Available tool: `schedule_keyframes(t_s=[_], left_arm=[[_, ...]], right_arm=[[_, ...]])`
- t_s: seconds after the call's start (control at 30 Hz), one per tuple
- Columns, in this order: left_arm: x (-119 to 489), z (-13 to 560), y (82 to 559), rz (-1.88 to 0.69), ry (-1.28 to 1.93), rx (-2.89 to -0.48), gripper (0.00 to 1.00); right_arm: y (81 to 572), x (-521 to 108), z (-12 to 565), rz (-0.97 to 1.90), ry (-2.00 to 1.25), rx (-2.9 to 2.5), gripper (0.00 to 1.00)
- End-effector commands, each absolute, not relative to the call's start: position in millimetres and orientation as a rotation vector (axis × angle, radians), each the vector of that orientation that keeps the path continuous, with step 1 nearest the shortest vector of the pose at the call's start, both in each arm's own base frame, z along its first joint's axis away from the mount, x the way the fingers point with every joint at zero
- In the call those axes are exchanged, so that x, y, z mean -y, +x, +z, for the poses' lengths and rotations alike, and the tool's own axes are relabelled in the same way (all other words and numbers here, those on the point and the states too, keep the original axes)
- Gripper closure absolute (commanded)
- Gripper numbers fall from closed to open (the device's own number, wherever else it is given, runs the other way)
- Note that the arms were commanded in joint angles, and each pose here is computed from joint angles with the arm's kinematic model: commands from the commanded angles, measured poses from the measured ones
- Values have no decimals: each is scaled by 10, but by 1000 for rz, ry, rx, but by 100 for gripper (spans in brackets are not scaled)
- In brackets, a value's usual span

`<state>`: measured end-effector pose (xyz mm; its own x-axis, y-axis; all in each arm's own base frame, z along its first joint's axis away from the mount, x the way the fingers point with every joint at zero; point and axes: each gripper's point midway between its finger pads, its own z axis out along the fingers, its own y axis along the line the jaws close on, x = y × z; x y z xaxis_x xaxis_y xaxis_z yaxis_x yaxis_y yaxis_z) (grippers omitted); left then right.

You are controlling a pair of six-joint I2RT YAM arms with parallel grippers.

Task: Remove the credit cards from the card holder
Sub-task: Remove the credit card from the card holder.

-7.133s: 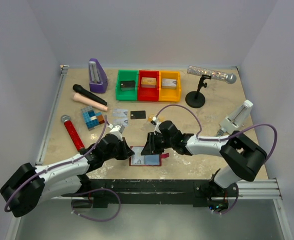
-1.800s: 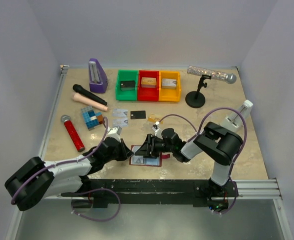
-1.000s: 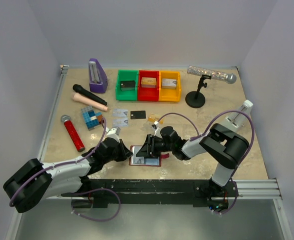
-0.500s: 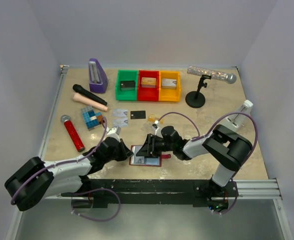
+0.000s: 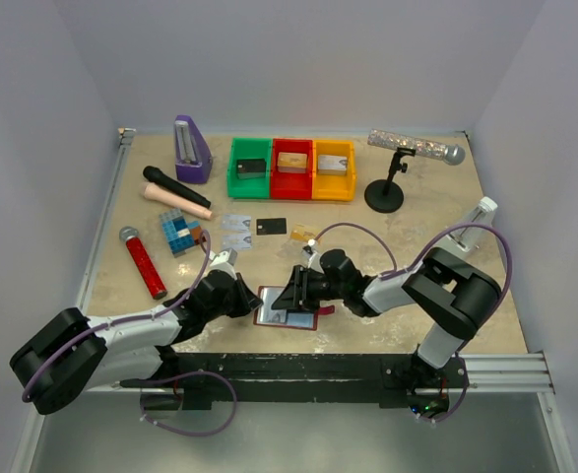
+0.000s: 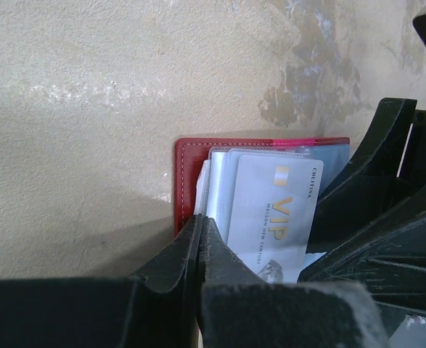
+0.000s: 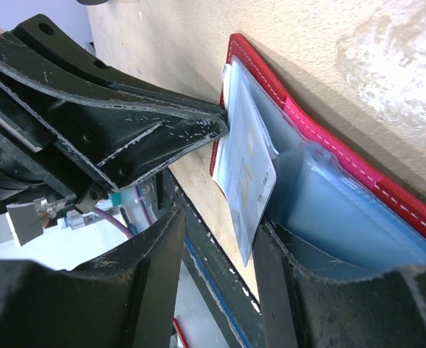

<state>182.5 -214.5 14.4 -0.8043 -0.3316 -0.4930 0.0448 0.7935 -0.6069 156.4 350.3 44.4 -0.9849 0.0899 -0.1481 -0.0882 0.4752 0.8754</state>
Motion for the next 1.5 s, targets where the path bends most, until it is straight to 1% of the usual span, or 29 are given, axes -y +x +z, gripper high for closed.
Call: schedule_keyframes(t_s=[0.0, 0.27, 0.43, 0.9, 1.33, 1.47], left_arm=[[1814, -237, 1654, -605, -228, -2512, 100], [1794, -273, 1641, -592, -234, -2523, 100], [1781, -290, 1641, -585, -241, -2526, 100], [1760, -308, 1636, -576, -250, -2529, 100], [1740, -322, 1627, -572, -261, -2530, 100], [1735, -320, 1624, -575, -268, -2526, 100]], right_arm=[[1592, -3495, 551, 1543, -22, -2495, 55], [1594, -3457, 560, 1539, -13, -2490, 55], [1611, -3440, 588, 1543, -4, -2476, 58], [1633, -3361, 602, 1537, 18, -2462, 60], [1662, -3311, 627, 1542, 33, -2442, 69], [1666, -3280, 604, 1538, 45, -2445, 73]])
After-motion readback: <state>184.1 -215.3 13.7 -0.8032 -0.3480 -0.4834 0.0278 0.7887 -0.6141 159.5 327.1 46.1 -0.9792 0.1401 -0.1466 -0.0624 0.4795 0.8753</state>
